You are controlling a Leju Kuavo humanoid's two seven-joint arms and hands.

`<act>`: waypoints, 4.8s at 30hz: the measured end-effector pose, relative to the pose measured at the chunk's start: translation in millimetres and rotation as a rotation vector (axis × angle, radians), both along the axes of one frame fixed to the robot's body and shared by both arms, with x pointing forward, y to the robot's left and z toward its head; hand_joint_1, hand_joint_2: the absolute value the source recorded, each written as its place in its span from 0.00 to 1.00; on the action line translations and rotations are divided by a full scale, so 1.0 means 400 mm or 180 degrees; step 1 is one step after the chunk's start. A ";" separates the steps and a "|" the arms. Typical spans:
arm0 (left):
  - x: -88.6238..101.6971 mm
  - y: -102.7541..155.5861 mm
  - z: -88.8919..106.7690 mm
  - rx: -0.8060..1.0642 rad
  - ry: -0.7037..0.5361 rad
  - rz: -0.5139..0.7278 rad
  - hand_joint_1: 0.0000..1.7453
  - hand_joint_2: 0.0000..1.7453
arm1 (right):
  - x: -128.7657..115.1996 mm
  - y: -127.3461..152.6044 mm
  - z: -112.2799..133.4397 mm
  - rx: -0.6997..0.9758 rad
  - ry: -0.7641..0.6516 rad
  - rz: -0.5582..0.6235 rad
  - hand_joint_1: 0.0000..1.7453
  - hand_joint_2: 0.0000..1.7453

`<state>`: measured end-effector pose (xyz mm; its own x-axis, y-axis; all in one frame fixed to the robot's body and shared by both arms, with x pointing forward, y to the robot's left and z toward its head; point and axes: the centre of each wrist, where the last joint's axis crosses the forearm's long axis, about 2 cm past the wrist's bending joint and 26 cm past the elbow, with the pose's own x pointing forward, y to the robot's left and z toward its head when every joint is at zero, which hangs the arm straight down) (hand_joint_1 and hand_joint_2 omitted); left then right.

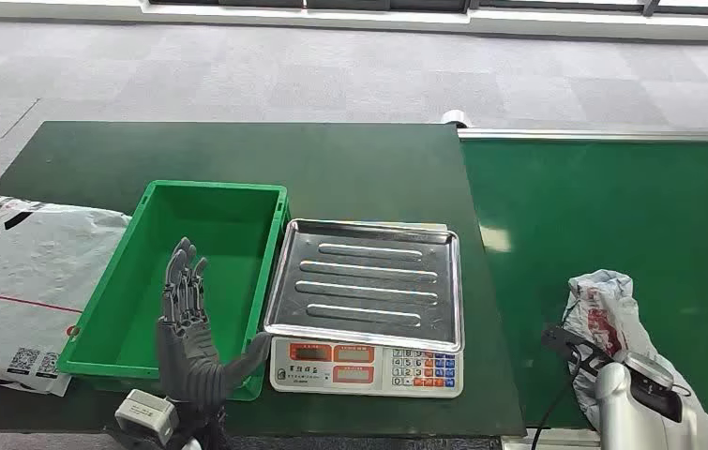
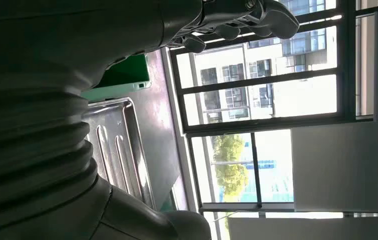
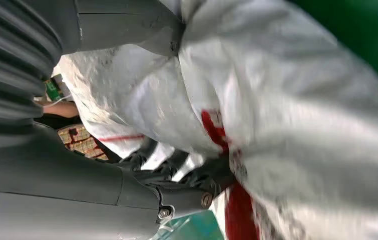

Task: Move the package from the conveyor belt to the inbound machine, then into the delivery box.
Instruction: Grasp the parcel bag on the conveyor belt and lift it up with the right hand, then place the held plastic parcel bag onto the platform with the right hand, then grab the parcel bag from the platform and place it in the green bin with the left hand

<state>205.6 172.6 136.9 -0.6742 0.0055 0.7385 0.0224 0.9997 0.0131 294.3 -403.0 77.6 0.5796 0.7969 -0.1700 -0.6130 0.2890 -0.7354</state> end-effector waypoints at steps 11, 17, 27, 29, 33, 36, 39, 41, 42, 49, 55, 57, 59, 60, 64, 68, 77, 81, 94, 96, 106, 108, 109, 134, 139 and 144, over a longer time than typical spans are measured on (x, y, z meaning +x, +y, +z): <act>0.000 0.006 -0.002 -0.0017 0.0007 0.0089 0.00 1.00 | 0.001 0.005 0.001 -0.0043 -0.0078 0.0025 1.00 1.00; 0.000 0.009 -0.003 -0.0014 0.0009 0.0122 0.00 1.00 | 0.002 0.008 0.001 -0.0021 -0.0054 0.0057 1.00 1.00; -0.001 0.014 -0.006 -0.0025 0.0019 0.0155 0.00 1.00 | 0.002 0.009 0.032 0.0116 -0.0097 0.0216 1.00 1.00; -0.001 0.014 -0.006 -0.0030 0.0024 0.0150 0.00 1.00 | -0.010 0.016 0.072 0.0199 -0.0402 0.0359 1.00 1.00; 0.004 0.013 -0.007 -0.0037 0.0029 0.0167 0.00 1.00 | -0.030 0.051 0.249 0.0554 -0.1656 0.0938 1.00 1.00; 0.006 0.014 -0.007 -0.0041 0.0027 0.0203 0.00 1.00 | -0.053 0.068 0.334 0.0541 -0.2178 0.1065 1.00 1.00; 0.006 0.014 -0.007 -0.0047 0.0029 0.0229 0.00 1.00 | -0.075 0.076 0.379 0.0513 -0.2461 0.1093 1.00 1.00; 0.005 0.014 -0.007 -0.0050 0.0030 0.0249 0.00 1.00 | -0.085 0.079 0.398 0.0535 -0.2609 0.1138 1.00 1.00; 0.005 0.015 -0.007 -0.0052 0.0030 0.0258 0.00 1.00 | -0.090 0.080 0.405 0.0566 -0.2682 0.1173 1.00 1.00; 0.008 0.018 -0.007 -0.0108 0.0036 0.0339 0.00 1.00 | -0.081 0.106 0.408 0.1111 -0.3128 0.1690 1.00 1.00; 0.024 0.012 0.001 -0.0123 -0.0009 0.0289 0.00 1.00 | 0.051 0.222 0.358 0.1400 -0.2540 0.1931 1.00 1.00; 0.030 0.007 0.003 -0.0120 -0.0023 0.0248 0.00 1.00 | 0.100 0.288 0.352 0.1495 -0.2339 0.2155 1.00 1.00; 0.035 0.003 0.003 -0.0123 -0.0024 0.0215 0.00 1.00 | 0.137 0.348 0.349 0.1586 -0.2180 0.2392 1.00 1.00; 0.037 0.001 0.003 -0.0126 -0.0021 0.0204 0.00 1.00 | 0.150 0.374 0.348 0.1611 -0.2108 0.2495 1.00 1.00; 0.044 -0.002 0.000 -0.0130 -0.0004 0.0169 0.00 1.00 | 0.176 0.446 0.339 0.1741 -0.1917 0.2844 1.00 1.00; 0.053 -0.004 -0.004 -0.0114 0.0011 0.0147 0.00 1.00 | 0.174 0.525 0.327 0.1876 -0.1752 0.3216 1.00 1.00; 0.055 -0.007 -0.018 -0.0099 0.0079 0.0133 0.00 1.00 | 0.163 0.596 0.311 0.1886 -0.1539 0.3523 1.00 1.00; 0.055 -0.007 -0.020 -0.0102 0.0093 0.0130 0.00 1.00 | 0.162 0.603 0.308 0.1881 -0.1506 0.3559 1.00 1.00; 0.053 -0.013 -0.025 -0.0106 0.0119 0.0049 0.00 1.00 | 0.151 0.633 0.295 0.2177 -0.1456 0.3847 0.03 1.00; 0.052 -0.015 -0.026 -0.0105 0.0122 0.0023 0.00 1.00 | 0.146 0.642 0.293 0.2208 -0.1429 0.3952 0.00 1.00; 0.045 -0.019 -0.030 -0.0064 0.0133 -0.0011 0.00 1.00 | 0.110 0.617 0.283 0.3075 -0.1732 0.4138 0.00 0.00; 0.044 -0.019 -0.031 -0.0063 0.0137 0.0006 0.00 1.00 | 0.094 0.597 0.296 0.3268 -0.1934 0.4203 0.00 0.00; 0.043 -0.018 -0.031 -0.0061 0.0138 0.0021 0.00 1.00 | 0.086 0.586 0.305 0.3294 -0.2035 0.4241 0.00 0.00; 0.166 -0.043 0.049 0.2762 -0.0523 0.0150 0.00 1.00 | -0.141 0.437 0.627 0.2352 -0.4575 0.4522 0.00 0.00; 0.222 -0.049 0.059 0.3226 -0.0603 0.0083 0.00 1.00 | -0.141 0.447 0.631 0.2271 -0.4509 0.4437 0.00 0.00; 0.243 -0.048 0.060 0.3315 -0.0629 0.0058 0.00 1.00 | -0.142 0.452 0.633 0.2270 -0.4504 0.4455 0.00 0.00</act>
